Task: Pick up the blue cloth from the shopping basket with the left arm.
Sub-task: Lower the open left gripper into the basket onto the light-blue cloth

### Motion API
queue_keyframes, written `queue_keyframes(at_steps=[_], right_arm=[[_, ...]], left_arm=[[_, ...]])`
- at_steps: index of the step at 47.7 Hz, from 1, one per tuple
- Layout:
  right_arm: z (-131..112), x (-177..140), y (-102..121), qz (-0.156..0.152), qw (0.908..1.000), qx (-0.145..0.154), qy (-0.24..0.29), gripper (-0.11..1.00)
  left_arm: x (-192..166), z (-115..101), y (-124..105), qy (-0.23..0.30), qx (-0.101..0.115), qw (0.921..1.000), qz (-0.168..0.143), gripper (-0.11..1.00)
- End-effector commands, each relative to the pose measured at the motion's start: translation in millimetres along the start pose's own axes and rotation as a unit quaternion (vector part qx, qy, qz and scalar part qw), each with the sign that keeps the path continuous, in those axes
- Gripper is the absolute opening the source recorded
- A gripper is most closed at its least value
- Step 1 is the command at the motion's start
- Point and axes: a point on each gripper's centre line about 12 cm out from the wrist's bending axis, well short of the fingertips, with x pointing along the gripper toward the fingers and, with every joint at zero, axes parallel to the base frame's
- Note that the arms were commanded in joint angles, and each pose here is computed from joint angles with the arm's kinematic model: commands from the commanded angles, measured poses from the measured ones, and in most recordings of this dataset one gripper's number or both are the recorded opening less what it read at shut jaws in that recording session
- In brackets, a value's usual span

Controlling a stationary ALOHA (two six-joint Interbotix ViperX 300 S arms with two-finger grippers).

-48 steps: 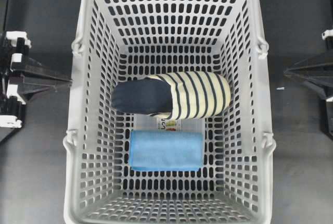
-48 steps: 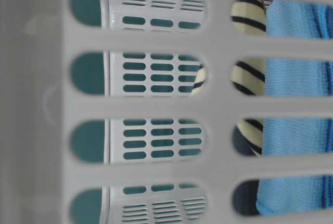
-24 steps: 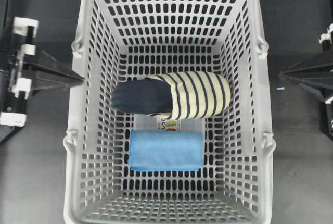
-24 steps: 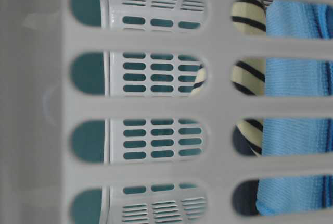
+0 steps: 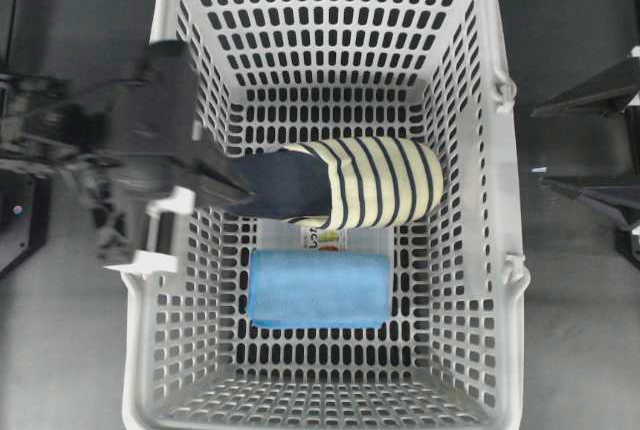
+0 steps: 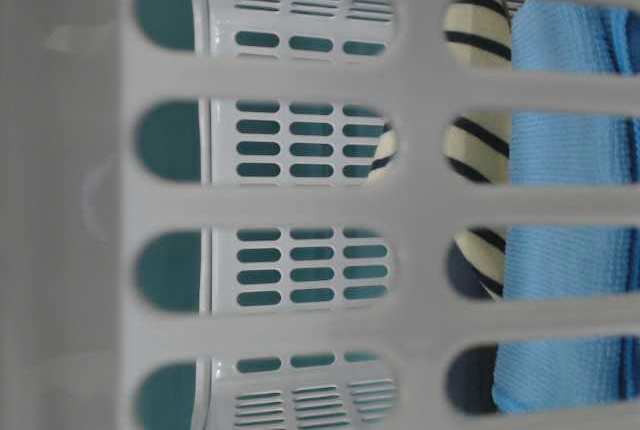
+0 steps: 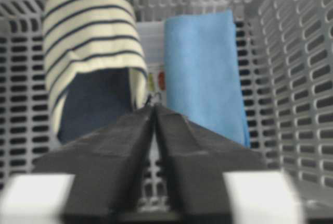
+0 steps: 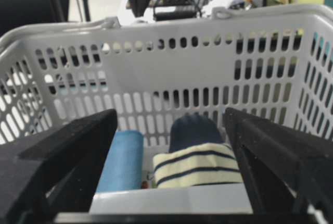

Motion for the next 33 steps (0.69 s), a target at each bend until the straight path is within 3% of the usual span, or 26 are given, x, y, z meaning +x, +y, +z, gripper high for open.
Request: queue_keyframes(at_steps=[1,10,13,33], right_arm=[[13,-1,1,0.0,0.9998,0.002,-0.021,0.8],[13,-1,1,0.001,0.9998,0.002,-0.022,0.8],[14,-2,1,0.001,0.9997,0.002,-0.023,0.8],[12,-2,0,0.001,0.9997,0.002,-0.022,0.8]], left_arm=[[5,17,-1,-0.001,-0.006,1.0,0.001,0.21],[48,14,-15,0.066,-0.022,0.9975,-0.008,0.78],[61,13,-23,0.076,-0.021,0.9968,-0.013,0.88],[141,-35,-44,0.174,-0.026,0.9843,-0.016,0.91]])
